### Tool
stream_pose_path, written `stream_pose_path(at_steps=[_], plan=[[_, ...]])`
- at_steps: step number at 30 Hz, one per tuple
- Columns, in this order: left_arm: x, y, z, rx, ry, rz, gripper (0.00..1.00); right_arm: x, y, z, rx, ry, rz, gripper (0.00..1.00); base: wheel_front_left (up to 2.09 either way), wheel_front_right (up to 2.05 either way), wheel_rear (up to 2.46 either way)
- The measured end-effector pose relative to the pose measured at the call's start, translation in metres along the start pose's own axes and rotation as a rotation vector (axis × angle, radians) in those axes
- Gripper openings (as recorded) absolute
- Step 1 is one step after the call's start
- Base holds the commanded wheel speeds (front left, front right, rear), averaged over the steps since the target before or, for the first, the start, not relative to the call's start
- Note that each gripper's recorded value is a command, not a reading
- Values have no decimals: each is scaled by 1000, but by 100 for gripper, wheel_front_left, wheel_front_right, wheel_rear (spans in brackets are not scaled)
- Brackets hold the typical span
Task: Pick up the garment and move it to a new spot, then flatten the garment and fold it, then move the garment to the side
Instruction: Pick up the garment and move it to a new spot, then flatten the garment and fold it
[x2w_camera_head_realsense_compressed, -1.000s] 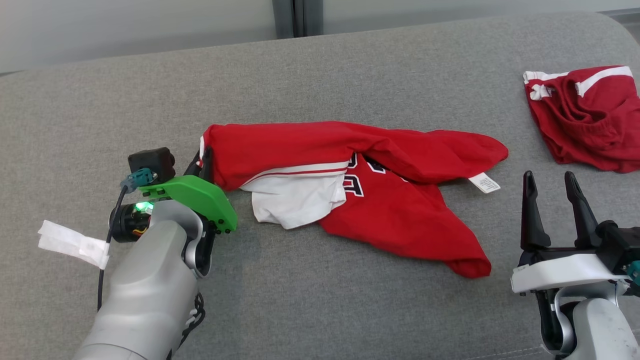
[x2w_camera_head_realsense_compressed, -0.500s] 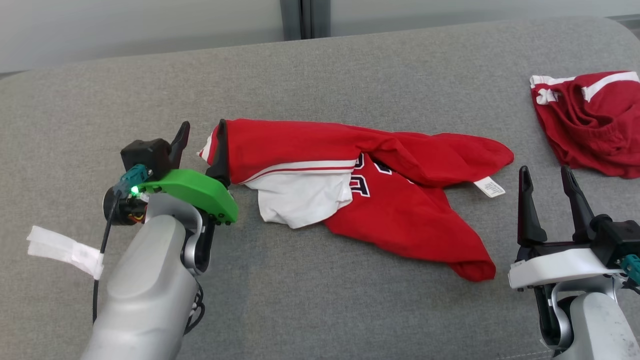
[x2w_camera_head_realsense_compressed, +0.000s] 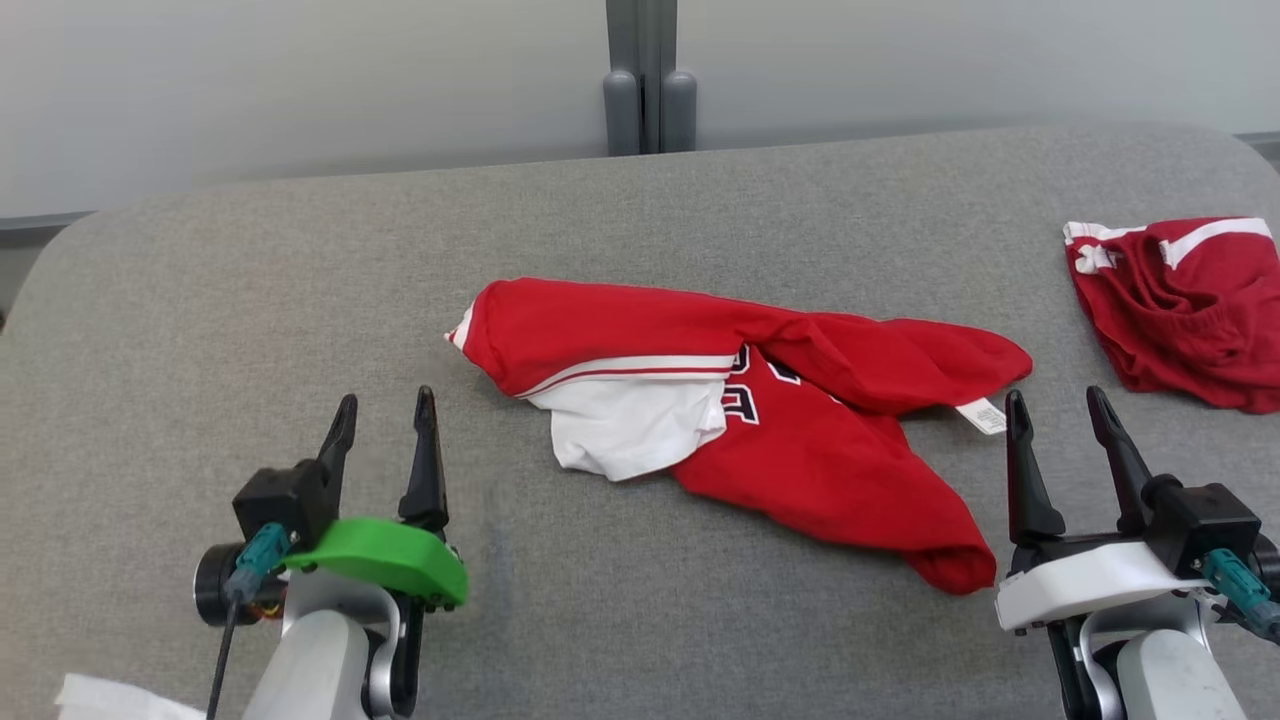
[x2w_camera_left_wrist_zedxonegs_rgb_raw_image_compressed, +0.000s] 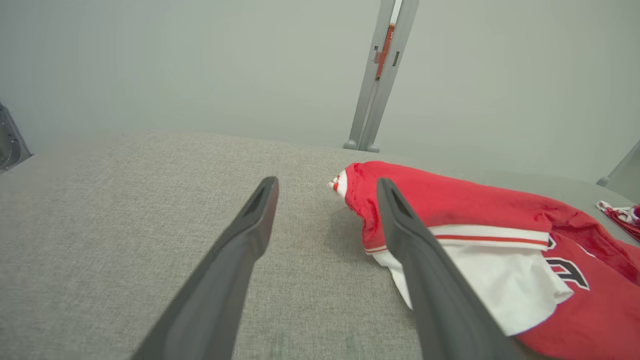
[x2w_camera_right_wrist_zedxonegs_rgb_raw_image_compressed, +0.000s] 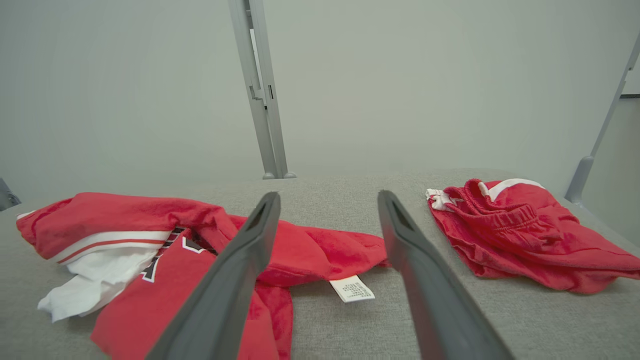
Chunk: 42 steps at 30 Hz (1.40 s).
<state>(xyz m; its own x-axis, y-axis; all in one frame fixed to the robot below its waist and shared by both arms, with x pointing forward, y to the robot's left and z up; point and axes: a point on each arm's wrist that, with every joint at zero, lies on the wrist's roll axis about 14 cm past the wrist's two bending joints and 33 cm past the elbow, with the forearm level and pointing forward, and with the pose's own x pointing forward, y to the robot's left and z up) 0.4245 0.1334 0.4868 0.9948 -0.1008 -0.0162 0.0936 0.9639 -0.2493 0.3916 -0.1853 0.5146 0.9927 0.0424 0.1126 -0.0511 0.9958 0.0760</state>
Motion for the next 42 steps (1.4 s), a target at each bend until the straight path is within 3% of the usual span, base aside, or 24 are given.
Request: stream_pose_path(at_steps=[14, 42], plan=[[-60, 19, 3, -10, -44, 96, 100, -14, 28, -1, 55, 8, 73, 100, 0, 0, 0], [-67, 4, -7, 2, -14, 62, 100, -19, 31, -9, 53, 36, 82, 100, 0, 0, 0]])
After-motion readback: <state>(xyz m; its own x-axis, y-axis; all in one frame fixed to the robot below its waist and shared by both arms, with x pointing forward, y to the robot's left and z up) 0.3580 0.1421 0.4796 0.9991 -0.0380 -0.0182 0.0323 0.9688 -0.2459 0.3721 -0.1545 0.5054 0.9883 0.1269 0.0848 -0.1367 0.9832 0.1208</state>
